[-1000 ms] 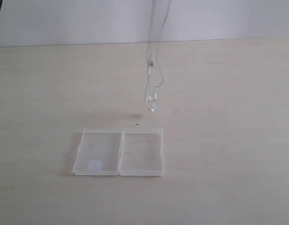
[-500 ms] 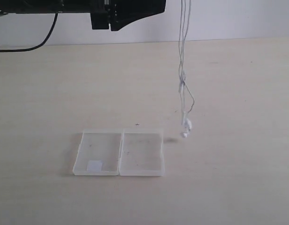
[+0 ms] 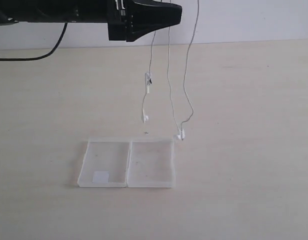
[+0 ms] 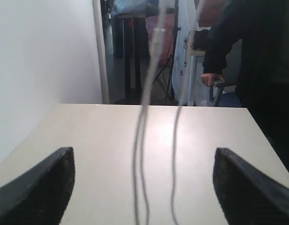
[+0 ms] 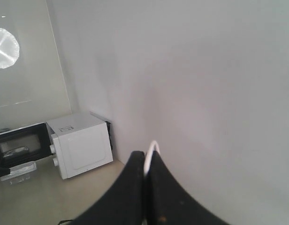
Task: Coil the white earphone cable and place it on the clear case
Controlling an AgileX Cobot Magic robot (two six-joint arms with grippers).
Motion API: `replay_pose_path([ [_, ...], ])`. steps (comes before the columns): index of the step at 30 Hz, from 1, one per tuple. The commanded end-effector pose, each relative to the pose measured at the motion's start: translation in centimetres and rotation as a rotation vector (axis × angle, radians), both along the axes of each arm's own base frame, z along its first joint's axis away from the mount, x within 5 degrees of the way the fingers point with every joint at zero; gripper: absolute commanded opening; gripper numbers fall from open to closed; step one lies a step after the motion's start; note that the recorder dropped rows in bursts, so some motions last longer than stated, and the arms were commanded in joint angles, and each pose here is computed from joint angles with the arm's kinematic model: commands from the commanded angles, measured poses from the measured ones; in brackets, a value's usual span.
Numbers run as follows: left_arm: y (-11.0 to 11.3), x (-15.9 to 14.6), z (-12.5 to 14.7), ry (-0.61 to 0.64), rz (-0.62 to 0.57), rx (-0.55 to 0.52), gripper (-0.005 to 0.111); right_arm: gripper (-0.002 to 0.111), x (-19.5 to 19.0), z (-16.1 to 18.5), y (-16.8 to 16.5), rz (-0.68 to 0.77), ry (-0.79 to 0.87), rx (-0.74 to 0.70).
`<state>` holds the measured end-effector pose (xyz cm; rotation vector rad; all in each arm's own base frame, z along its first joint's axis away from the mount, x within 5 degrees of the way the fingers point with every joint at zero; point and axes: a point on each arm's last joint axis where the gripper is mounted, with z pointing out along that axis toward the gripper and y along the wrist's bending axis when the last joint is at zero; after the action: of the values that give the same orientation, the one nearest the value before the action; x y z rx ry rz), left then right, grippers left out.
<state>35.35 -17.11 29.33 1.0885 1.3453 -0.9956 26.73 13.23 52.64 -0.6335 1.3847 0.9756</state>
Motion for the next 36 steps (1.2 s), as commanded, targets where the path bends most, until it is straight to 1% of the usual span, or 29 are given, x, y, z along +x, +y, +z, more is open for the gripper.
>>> replay_pose_path([
  [1, -1.7, -0.6, -0.4, -0.012, -0.028, 0.003, 0.077, 0.000, -0.2, 0.2, 0.0, 0.010, -0.001, 0.003],
  [8, -2.6, -0.6, 0.3, -0.034, -0.033, 0.005, 0.077, 0.000, -0.2, 0.2, 0.0, 0.010, -0.001, 0.003],
  [12, -3.6, -0.4, 0.7, -0.048, -0.020, 0.015, 0.077, 0.000, -0.2, 0.1, 0.1, 0.016, 0.000, 0.001],
  [15, -4.4, 0.0, 1.0, -0.041, 0.005, 0.024, 0.077, 0.000, -0.3, 0.1, 0.1, 0.025, 0.001, -0.003],
  [18, -4.9, 0.3, 0.8, -0.029, -0.006, 0.017, 0.077, 0.000, -0.4, 0.1, 0.2, 0.033, 0.001, -0.006],
  [30, -4.9, 0.5, 0.9, -0.026, 0.002, 0.018, 0.077, 0.000, -0.4, 0.1, 0.2, 0.042, 0.002, -0.010],
  [36, -4.9, 0.5, 0.8, -0.026, 0.007, 0.020, 0.077, 0.000, -0.2, 0.2, 0.0, 0.008, -0.006, 0.001],
])
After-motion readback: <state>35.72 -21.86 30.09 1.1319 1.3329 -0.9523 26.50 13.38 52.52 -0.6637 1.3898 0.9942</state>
